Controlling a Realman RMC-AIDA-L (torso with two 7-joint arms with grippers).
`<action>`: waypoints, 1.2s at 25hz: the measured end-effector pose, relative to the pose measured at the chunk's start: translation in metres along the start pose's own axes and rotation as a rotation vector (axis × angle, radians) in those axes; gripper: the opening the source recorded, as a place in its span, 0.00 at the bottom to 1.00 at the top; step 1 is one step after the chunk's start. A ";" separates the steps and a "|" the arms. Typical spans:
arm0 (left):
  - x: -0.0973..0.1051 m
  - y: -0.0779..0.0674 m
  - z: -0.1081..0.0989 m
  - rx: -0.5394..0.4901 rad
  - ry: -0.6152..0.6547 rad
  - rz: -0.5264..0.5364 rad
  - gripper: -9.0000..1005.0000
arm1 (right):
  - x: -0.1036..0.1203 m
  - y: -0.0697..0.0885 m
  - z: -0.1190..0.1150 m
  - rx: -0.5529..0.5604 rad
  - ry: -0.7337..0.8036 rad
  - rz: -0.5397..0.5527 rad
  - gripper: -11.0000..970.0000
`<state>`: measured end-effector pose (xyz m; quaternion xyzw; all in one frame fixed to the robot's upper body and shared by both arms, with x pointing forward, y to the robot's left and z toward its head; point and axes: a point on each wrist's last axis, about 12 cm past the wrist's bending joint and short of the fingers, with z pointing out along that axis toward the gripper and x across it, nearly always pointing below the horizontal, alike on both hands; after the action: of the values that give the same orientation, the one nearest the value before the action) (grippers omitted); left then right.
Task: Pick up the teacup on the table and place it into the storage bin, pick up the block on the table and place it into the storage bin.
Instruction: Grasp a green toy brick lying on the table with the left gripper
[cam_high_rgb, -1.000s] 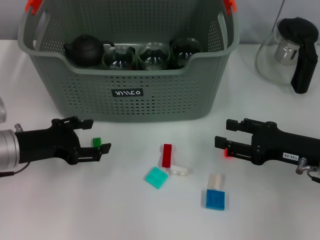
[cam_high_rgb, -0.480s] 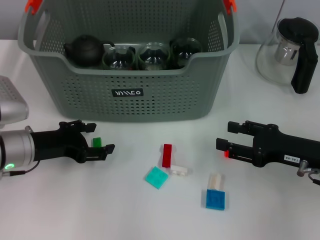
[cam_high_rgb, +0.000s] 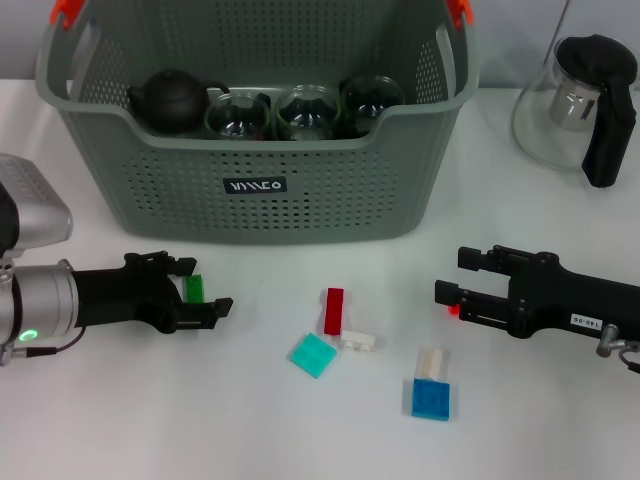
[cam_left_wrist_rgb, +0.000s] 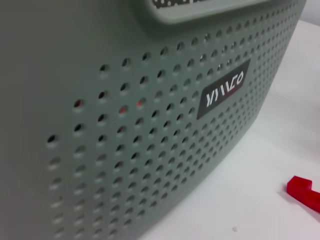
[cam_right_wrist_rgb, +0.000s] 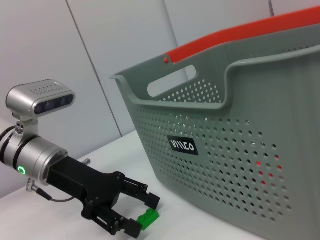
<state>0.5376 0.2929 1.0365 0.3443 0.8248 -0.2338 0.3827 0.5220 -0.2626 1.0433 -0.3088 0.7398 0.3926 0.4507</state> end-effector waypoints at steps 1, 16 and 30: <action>0.000 0.000 0.000 0.001 0.004 0.001 0.84 | 0.000 0.000 0.000 0.000 0.000 0.000 0.74; 0.003 -0.005 -0.010 0.046 0.016 -0.001 0.83 | 0.002 0.001 -0.002 0.000 0.001 0.005 0.74; 0.005 -0.004 -0.009 0.019 0.023 0.023 0.82 | 0.002 0.000 -0.003 0.006 0.003 0.005 0.74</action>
<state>0.5280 0.2981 1.0388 0.3600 0.8229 -0.2334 0.3725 0.5200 -0.2650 1.0418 -0.3062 0.7424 0.3908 0.4498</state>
